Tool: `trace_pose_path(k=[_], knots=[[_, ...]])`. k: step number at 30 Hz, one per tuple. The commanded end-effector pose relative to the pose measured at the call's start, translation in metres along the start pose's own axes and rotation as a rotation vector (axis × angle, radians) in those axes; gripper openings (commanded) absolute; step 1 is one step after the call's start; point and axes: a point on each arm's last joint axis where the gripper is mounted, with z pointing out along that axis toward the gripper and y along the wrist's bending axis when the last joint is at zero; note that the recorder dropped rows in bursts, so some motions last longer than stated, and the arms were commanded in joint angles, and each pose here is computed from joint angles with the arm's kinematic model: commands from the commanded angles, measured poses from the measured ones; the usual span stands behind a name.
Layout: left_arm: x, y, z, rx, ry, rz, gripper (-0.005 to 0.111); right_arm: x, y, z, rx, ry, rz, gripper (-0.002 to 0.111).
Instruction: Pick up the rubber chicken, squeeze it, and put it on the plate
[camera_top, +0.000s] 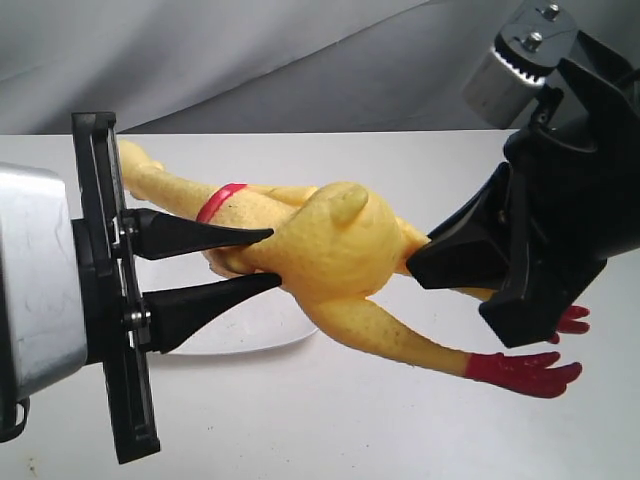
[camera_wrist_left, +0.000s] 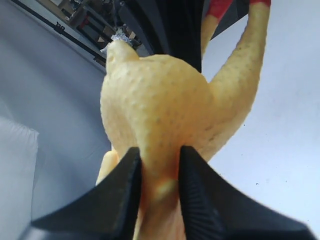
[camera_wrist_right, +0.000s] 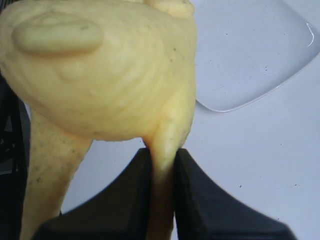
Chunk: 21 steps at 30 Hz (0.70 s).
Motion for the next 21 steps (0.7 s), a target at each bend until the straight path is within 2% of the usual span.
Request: trace_pose_path(k=[1,4,7,9,10,13,17,19,21], knots=[[-0.0015,0.0001,-0.0001,0.0,-0.004,-0.014,0.008,-0.0037,0.0021,-0.003,-0.003,-0.035,0.006,0.0],[-0.0015,0.0001,-0.0001,0.0,-0.004,-0.014,0.03,-0.0037,0.0021,-0.003,-0.003,-0.035,0.006,0.0],[-0.0011,0.001,-0.0001,-0.011,0.0,-0.029,0.066,-0.0039,0.0023,-0.003,-0.005,-0.037,0.008,0.0],[-0.001,0.0035,-0.0002,-0.038,0.0,-0.073,0.085,-0.0039,0.0023,-0.003,-0.005,-0.037,0.008,0.0],[-0.0008,0.0049,-0.0002,-0.053,0.001,-0.097,0.091,-0.0039,0.0023,-0.003,-0.005,-0.037,0.008,0.0],[-0.001,0.006,-0.0003,-0.066,-0.002,-0.119,0.092,-0.0039,0.0023,-0.003,-0.005,-0.037,0.008,0.0],[-0.001,0.006,-0.0003,-0.066,-0.002,-0.119,0.085,-0.0039,0.0023,-0.003,-0.005,-0.037,0.008,0.0],[-0.001,0.006,-0.0003,-0.066,-0.002,-0.119,0.076,-0.0039,0.0023,-0.003,-0.005,-0.037,0.008,0.0],[-0.001,0.006,-0.0003,-0.066,-0.002,-0.119,0.061,-0.0039,0.0023,-0.003,-0.005,-0.037,0.008,0.0]])
